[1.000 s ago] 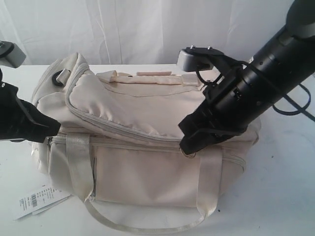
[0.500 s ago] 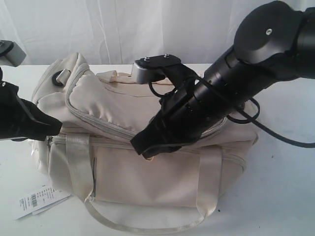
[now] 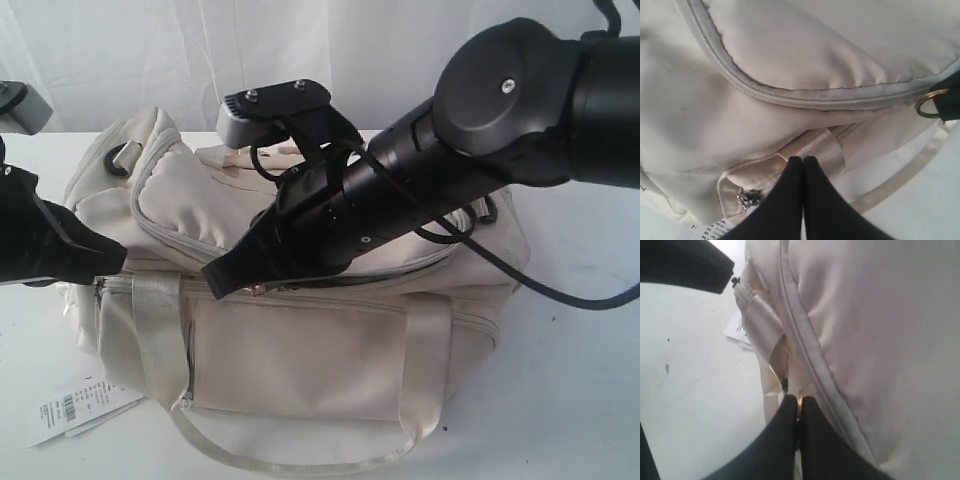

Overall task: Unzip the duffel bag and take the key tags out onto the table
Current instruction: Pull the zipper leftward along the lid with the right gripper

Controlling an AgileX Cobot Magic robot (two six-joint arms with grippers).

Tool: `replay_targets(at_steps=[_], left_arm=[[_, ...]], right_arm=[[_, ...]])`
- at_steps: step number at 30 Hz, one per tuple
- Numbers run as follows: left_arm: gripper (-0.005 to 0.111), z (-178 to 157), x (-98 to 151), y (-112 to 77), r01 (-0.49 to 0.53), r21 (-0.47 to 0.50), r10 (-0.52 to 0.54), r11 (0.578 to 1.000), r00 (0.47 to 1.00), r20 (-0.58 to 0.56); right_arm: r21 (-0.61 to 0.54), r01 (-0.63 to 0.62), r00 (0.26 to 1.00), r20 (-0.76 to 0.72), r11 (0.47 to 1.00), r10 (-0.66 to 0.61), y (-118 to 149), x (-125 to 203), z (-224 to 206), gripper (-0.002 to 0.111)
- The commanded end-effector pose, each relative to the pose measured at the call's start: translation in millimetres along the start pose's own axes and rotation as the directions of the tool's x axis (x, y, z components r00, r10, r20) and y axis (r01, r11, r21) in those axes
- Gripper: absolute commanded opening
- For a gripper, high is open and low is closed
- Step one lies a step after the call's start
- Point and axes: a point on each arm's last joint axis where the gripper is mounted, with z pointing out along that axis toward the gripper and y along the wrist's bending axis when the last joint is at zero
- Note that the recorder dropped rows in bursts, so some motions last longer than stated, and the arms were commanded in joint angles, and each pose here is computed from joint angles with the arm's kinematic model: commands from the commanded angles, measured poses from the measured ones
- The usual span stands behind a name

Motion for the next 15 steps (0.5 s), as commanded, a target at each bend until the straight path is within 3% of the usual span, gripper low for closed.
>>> replay_targets(at_steps=[1, 15], left_arm=[[0.000, -0.9, 0.3, -3.8, 0.023, 0.031, -0.023, 0.999, 1.000, 0.004], [0.000, -7.4, -7.2, -8.6, -0.018, 0.064, 0.018, 0.998, 1.000, -0.003]], right_arm=[[-0.004, 0.005, 0.999, 0.051, 1.000, -0.004, 6.1, -6.7, 1.8, 0.000], [-0.048, -0.028, 0.999, 0.040, 0.998, 0.030, 3.9, -27.0, 30.8, 0.000]])
